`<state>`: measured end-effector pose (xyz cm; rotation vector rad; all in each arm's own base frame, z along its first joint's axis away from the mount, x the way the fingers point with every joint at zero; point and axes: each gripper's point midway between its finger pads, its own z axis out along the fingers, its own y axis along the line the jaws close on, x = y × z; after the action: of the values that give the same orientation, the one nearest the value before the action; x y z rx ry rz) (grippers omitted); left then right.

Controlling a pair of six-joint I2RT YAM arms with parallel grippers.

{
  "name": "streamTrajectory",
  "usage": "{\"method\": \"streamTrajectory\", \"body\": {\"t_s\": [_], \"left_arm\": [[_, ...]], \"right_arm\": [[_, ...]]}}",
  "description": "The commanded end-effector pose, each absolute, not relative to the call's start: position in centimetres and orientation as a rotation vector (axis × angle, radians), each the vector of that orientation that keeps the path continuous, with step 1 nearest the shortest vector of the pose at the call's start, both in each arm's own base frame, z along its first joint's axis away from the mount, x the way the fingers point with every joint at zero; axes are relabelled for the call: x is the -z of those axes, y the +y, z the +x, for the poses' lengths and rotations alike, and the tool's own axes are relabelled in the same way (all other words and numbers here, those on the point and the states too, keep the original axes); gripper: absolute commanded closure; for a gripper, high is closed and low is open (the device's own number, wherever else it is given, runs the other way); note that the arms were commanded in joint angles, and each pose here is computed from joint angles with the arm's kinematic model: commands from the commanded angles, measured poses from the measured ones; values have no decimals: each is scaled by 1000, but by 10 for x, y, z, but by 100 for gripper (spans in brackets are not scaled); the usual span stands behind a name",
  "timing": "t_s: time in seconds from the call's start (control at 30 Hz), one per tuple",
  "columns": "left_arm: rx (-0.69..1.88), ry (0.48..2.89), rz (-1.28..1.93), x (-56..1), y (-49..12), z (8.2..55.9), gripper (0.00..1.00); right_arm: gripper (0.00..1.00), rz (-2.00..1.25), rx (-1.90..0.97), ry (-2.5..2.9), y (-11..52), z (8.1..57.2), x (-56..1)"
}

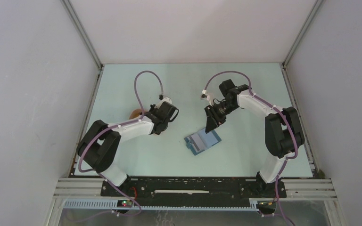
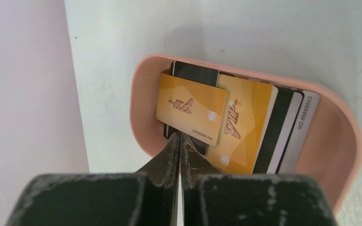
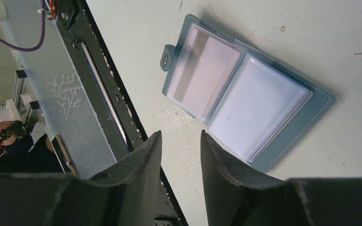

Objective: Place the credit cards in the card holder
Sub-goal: Move the storage box to the center of the board.

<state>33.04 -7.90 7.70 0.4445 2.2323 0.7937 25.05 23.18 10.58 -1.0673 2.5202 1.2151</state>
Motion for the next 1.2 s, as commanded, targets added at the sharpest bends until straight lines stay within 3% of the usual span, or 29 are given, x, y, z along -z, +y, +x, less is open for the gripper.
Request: {"method": "streamTrajectory", "body": {"t_s": [0.0, 0.2, 0.3, 0.37, 0.5, 0.6, 1.17], "left_arm": [[-621, 2245, 346, -92, -95, 332, 88], [-429, 2300, 293, -94, -107, 330, 58], [-197, 2341, 286, -93, -129, 329, 54], [-118, 2355, 292, -93, -140, 328, 58], [-100, 2405, 327, -82, -147, 328, 86], [-58, 2444, 352, -71, -155, 326, 98], [556, 2456, 372, -67, -260, 315, 99]], "right_arm": [[56, -1094, -1212, 2436, 234, 254, -126], [56, -1093, -1214, 2434, 234, 255, -127], [56, -1096, -1215, 2433, 234, 254, -127], [56, -1094, -1215, 2434, 234, 254, -128], [56, -1092, -1214, 2430, 233, 254, -129], [56, -1094, -1213, 2425, 233, 254, -130], [56, -1093, -1215, 2424, 233, 254, -130]]}}
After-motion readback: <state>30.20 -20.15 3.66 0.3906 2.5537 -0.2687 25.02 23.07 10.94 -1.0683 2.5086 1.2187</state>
